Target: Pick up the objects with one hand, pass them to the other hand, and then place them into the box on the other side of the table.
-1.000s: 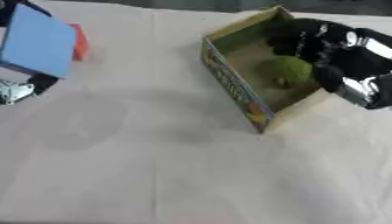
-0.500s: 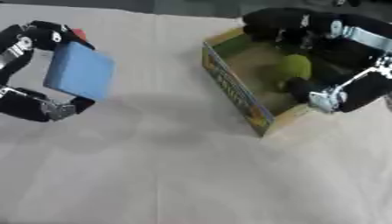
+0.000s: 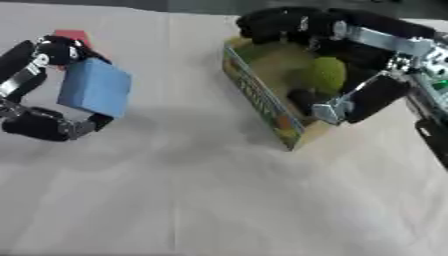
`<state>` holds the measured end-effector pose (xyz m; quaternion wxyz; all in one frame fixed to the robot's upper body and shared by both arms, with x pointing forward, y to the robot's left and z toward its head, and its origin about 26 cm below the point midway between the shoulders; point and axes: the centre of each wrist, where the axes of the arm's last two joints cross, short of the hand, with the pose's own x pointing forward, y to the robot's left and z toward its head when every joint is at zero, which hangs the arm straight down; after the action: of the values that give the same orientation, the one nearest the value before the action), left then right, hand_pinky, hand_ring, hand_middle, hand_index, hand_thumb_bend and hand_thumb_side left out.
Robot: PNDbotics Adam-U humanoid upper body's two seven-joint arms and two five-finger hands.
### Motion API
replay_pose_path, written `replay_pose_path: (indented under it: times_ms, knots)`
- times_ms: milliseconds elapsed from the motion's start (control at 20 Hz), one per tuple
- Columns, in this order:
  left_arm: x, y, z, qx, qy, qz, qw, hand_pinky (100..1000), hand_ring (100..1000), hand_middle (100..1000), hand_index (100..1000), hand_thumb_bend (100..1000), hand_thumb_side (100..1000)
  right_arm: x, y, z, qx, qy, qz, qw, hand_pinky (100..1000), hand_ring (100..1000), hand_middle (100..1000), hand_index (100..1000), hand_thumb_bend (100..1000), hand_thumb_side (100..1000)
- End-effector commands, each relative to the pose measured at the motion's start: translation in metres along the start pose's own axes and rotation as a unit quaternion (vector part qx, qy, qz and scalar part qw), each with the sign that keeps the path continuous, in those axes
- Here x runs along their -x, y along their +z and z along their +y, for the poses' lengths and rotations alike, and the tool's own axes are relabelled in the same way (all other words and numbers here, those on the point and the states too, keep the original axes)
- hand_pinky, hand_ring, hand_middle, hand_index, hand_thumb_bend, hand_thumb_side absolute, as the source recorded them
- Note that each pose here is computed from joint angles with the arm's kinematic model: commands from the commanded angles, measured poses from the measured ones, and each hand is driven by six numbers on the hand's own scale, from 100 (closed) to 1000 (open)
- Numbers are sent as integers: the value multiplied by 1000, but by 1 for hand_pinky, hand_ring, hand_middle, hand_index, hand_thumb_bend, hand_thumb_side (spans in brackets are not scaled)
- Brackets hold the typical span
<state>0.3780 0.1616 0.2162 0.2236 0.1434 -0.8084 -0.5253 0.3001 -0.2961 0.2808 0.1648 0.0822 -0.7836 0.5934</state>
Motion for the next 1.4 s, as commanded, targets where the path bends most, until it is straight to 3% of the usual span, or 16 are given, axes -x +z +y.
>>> replay_pose_path:
  times_ms: [50,750,1050,1400]
  knots:
    - [-3,-4,2,-21,-22,1,1000,408,475,459,530,100,100,-7,-9,-7,-8,21,-3,1000,957,1000,1000,998,100,100]
    - [-14,-10,-22,-65,-90,7,994,422,485,465,536,100,100,-2,-48,5,-23,72,11,997,949,1000,1000,984,100,123]
    - [-21,-17,-25,-101,-93,4,991,421,483,464,536,100,100,1,-65,14,-19,88,11,996,950,1000,1000,976,100,131]
    - [-34,-25,-23,-140,-88,-12,986,408,471,462,534,100,100,1,-74,18,11,111,25,993,908,1000,926,957,100,100]
